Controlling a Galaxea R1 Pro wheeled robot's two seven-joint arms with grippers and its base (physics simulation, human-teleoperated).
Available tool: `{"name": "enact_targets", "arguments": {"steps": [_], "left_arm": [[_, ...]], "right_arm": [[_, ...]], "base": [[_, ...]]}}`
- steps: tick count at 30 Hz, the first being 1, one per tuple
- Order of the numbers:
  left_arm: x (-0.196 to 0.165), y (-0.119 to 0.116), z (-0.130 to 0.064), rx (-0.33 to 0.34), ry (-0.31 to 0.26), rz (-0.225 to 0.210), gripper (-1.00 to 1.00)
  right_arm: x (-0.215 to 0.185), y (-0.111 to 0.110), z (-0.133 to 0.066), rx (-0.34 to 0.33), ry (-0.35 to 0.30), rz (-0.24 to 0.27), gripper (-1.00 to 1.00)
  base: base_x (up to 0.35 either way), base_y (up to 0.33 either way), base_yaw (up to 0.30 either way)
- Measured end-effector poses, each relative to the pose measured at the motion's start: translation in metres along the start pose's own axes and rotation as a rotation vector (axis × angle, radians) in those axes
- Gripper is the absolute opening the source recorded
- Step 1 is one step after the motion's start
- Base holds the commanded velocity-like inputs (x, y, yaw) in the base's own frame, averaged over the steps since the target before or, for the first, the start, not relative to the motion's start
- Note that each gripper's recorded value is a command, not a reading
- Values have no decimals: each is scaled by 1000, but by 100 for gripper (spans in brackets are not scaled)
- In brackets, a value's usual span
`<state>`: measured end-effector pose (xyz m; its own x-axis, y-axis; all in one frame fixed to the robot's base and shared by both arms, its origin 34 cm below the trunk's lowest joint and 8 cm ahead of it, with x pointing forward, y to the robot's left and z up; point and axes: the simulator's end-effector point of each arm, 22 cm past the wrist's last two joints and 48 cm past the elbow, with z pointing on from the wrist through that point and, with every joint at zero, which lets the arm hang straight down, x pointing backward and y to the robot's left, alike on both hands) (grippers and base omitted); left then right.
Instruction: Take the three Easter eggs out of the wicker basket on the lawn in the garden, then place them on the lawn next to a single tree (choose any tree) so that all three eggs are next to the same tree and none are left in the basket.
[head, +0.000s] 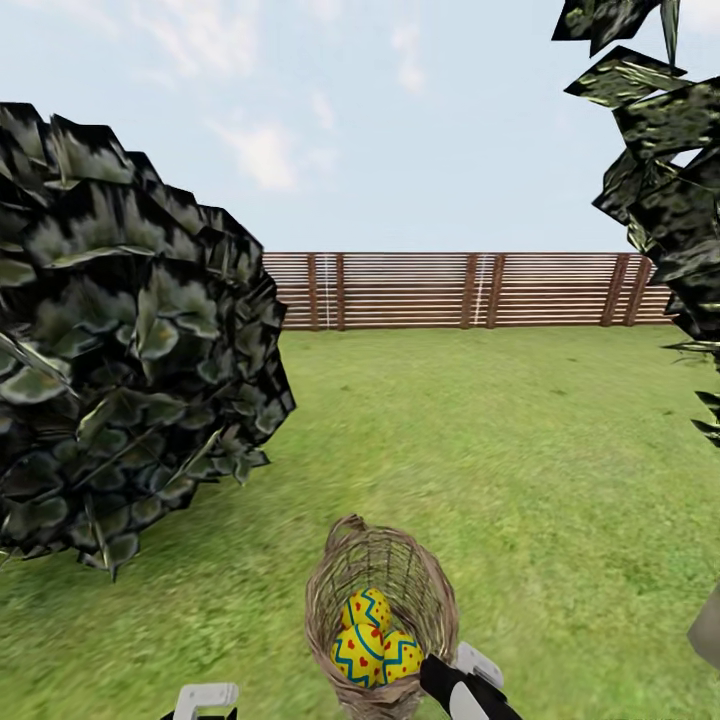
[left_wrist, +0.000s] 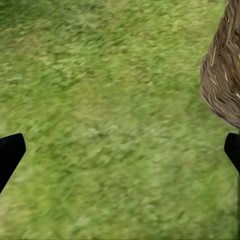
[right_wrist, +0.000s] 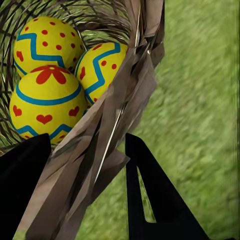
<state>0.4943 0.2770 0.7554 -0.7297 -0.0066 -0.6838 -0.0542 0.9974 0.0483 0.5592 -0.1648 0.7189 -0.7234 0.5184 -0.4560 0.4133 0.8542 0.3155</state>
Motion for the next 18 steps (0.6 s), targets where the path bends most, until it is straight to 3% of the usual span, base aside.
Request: {"name": "enact_targets", "arguments": {"steps": [6, 18], "left_arm": [[5, 1, 1, -2, 9, -1, 100], [5, 0, 1, -2, 10, 1, 100]], "right_arm": [[-8, -1, 0, 1, -38, 10, -100], [-8, 0, 0, -1, -38, 15, -100]], "base": [[243, -228, -13], [265, -193, -1]]}}
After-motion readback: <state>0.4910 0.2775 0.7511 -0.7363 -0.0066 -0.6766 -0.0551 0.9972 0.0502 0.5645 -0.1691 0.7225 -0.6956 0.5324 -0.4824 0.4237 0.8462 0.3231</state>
